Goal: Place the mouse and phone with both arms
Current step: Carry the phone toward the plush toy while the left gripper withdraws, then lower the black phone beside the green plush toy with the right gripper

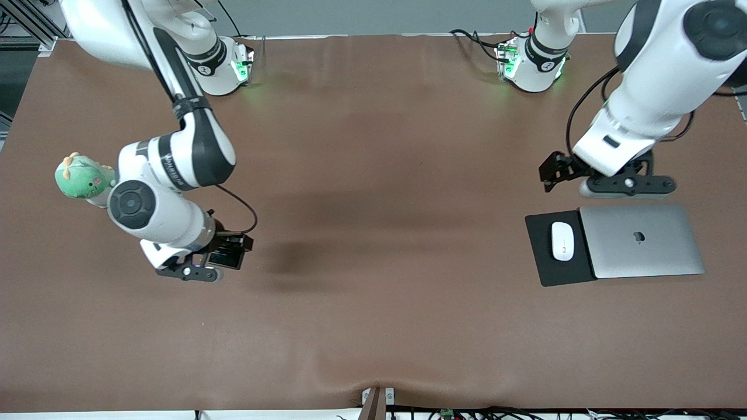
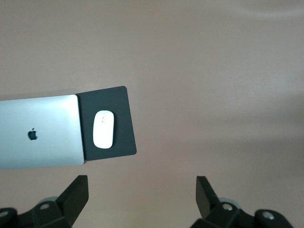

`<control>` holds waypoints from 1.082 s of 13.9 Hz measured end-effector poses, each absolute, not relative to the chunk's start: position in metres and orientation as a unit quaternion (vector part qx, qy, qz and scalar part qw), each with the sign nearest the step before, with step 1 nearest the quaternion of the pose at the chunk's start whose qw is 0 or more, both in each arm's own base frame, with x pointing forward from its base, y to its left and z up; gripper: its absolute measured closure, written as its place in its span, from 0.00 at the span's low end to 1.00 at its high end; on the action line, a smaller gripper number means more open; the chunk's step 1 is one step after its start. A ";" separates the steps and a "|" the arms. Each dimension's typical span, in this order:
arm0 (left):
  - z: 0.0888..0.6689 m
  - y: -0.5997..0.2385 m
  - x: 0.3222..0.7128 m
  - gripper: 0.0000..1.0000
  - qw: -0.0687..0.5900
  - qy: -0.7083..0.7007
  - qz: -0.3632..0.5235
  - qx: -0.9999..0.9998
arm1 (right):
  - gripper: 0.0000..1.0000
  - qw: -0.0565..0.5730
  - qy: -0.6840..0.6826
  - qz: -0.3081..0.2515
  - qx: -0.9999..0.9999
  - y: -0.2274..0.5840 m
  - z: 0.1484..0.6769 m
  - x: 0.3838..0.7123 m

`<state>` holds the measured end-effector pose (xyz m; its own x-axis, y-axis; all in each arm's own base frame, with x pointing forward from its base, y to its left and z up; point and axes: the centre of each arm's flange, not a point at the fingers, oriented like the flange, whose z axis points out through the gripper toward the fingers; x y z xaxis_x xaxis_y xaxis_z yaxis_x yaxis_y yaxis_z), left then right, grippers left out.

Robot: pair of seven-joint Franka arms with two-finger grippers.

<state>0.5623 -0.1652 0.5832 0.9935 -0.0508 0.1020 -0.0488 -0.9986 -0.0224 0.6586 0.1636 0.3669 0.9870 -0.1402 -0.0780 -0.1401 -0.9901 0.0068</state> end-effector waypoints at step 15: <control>0.635 -0.123 0.549 0.00 -0.026 0.003 -0.023 -0.999 | 0.18 0.012 0.011 -0.034 0.999 -0.082 0.311 0.594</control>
<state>0.5491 -0.1229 0.6353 0.9989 -0.0040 0.0458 -0.0063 -0.9987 0.0509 0.5942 -0.0816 0.3108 0.9975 0.0209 -0.0680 0.0225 -0.9995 0.0225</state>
